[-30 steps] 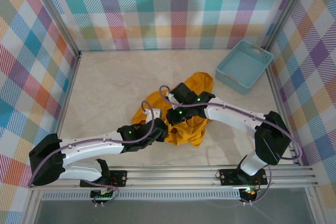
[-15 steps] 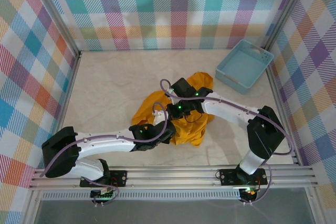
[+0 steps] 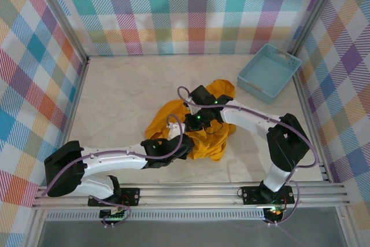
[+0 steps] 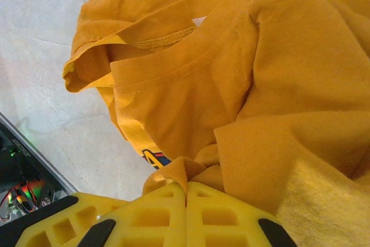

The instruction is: Fold the inside-out t-shirt

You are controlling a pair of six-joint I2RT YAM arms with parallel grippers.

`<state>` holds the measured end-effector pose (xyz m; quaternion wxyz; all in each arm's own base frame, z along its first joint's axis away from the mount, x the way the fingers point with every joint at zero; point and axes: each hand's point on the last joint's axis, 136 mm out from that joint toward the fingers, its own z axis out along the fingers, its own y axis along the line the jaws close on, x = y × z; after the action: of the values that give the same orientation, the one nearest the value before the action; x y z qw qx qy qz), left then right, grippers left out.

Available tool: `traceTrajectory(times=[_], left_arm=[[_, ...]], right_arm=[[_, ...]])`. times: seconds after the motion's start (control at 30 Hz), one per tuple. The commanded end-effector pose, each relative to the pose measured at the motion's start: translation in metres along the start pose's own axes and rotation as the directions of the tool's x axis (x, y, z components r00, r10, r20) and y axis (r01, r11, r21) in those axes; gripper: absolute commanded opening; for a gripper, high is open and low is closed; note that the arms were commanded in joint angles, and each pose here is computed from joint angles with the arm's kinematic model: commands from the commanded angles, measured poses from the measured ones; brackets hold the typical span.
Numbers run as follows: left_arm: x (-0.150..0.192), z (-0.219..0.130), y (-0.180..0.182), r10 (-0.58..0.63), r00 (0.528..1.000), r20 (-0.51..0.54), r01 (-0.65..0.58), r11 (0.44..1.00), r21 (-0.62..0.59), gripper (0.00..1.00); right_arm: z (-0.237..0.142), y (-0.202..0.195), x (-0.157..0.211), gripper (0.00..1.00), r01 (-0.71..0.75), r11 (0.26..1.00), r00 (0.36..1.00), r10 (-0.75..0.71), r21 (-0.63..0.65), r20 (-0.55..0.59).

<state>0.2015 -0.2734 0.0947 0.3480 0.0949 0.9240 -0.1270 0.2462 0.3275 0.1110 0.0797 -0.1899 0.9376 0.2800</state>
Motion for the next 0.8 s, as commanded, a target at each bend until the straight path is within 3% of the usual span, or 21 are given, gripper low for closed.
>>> traceTrajectory(times=[0.0, 0.4, 0.77], left_arm=[[-0.013, -0.013, -0.034, 0.015, 0.997, 0.074, -0.024, 0.991, 0.132, 0.25], [-0.01, -0.014, -0.018, -0.077, 0.992, 0.103, 0.058, 0.983, 0.176, 0.24], [-0.001, 0.02, 0.009, -0.079, 0.996, 0.041, 0.079, 0.997, -0.02, 0.31]], right_arm=[[0.001, 0.006, -0.015, 0.06, 0.0, 1.0, 0.999, 0.0, -0.013, 0.046], [-0.014, 0.007, -0.012, 0.05, -0.004, 0.997, 0.997, 0.01, -0.083, 0.077], [-0.02, 0.017, -0.008, 0.06, -0.004, 0.987, 0.997, 0.017, -0.158, 0.081]])
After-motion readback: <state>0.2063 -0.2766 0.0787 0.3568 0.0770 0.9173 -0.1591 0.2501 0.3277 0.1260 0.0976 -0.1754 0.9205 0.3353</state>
